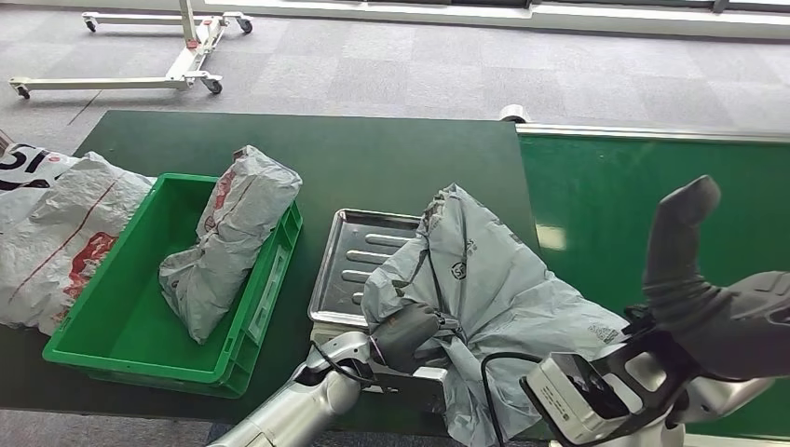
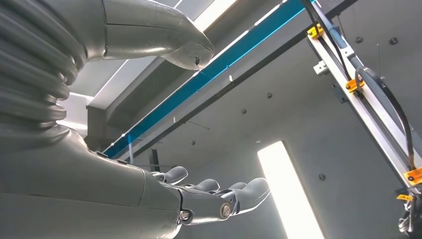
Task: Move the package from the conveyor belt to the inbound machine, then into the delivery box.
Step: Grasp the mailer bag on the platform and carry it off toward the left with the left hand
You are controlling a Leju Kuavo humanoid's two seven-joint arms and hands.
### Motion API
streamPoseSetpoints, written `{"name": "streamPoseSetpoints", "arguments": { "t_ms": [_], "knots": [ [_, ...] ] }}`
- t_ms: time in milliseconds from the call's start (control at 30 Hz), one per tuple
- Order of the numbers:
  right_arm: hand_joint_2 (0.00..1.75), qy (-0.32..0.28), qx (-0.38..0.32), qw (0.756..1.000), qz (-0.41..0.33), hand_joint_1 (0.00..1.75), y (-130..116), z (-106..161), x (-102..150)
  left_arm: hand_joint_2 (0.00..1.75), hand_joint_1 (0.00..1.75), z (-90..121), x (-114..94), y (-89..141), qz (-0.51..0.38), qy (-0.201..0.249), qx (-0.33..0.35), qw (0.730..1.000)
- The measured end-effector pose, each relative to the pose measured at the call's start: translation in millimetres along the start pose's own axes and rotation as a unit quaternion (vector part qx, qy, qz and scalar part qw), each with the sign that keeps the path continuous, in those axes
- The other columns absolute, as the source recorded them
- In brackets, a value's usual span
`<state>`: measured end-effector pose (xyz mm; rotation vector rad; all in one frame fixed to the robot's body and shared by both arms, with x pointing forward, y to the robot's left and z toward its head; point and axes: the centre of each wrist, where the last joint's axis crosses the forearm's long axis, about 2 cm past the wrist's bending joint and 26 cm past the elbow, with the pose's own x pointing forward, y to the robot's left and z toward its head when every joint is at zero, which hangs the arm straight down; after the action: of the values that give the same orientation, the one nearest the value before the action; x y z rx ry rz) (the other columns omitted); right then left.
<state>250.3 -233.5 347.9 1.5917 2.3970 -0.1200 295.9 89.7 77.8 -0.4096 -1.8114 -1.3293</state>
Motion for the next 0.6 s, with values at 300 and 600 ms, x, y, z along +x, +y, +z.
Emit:
{"name": "streamPoseSetpoints", "arguments": {
  "t_ms": [300, 600],
  "knots": [
    [1.75, 0.006, 0.023, 1.000, 0.013, 0.00, -4, 11, -3, 1.75, 1.75, 8, 5, 17, -0.095, 0.023, 0.176, 0.979],
    [1.75, 0.014, 0.046, 0.998, 0.029, 0.00, -14, 23, -5, 1.75, 1.75, 63, 21, 101, -0.297, 0.084, 0.487, 0.817]
  ]
}}
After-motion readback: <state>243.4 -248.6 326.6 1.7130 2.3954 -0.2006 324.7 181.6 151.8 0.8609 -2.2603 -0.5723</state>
